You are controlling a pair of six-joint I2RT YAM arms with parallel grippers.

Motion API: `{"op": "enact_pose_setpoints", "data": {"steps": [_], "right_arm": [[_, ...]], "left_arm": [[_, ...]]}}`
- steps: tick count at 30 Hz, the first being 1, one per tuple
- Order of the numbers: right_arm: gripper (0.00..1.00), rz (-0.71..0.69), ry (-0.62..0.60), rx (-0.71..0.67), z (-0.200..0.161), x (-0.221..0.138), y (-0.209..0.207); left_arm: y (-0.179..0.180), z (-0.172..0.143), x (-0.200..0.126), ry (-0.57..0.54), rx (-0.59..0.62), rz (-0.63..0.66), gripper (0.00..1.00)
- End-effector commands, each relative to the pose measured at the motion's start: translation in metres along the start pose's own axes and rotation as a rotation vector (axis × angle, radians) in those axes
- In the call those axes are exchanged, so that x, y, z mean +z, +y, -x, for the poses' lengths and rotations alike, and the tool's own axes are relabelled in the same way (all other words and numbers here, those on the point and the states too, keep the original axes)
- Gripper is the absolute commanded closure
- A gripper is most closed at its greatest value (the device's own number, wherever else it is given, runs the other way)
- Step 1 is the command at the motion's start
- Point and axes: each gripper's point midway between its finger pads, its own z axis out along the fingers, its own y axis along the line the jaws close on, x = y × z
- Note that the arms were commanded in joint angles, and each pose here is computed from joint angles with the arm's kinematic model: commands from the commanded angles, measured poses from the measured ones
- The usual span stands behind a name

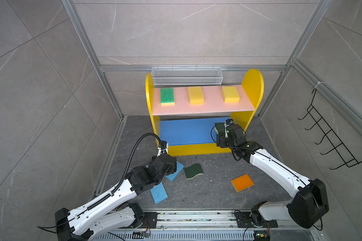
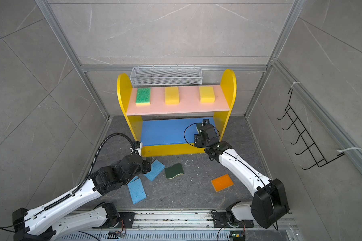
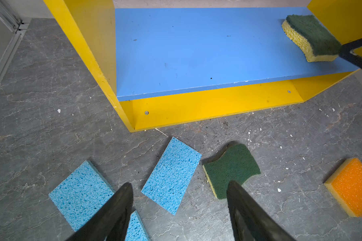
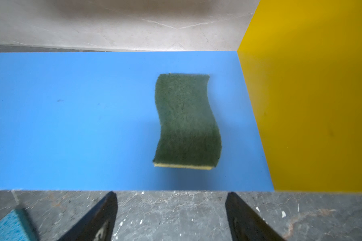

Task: Arrange cleaning sponges on a shelf
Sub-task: Place the cleaning sponge at the shelf, then pick up the cleaning sponge from the bottom-right of the table.

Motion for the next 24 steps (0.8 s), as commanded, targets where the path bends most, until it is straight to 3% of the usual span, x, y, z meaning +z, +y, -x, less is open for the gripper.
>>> {"op": "enact_pose_setpoints", "data": {"steps": [1,8,24], "right_arm": [[0.16,-0.030,0.026,0.024,-0.016,-0.017,-0.008],[0.17,-0.026,0.050,0.035,-0.039,-0.036,-0.005],[0.17,-0.051,0.234,0.069,-0.148,-0.060,-0.015]], "left_arm": [[0.005,-0.004,-0.002,-0.002,-0.020,0.013,0.27],[0.003,-0.019,0.003,0.052,0.001,0.020,0.27],[-0.023,-0.055,0.026,0.162,0.074,0.001,0.28]]}}
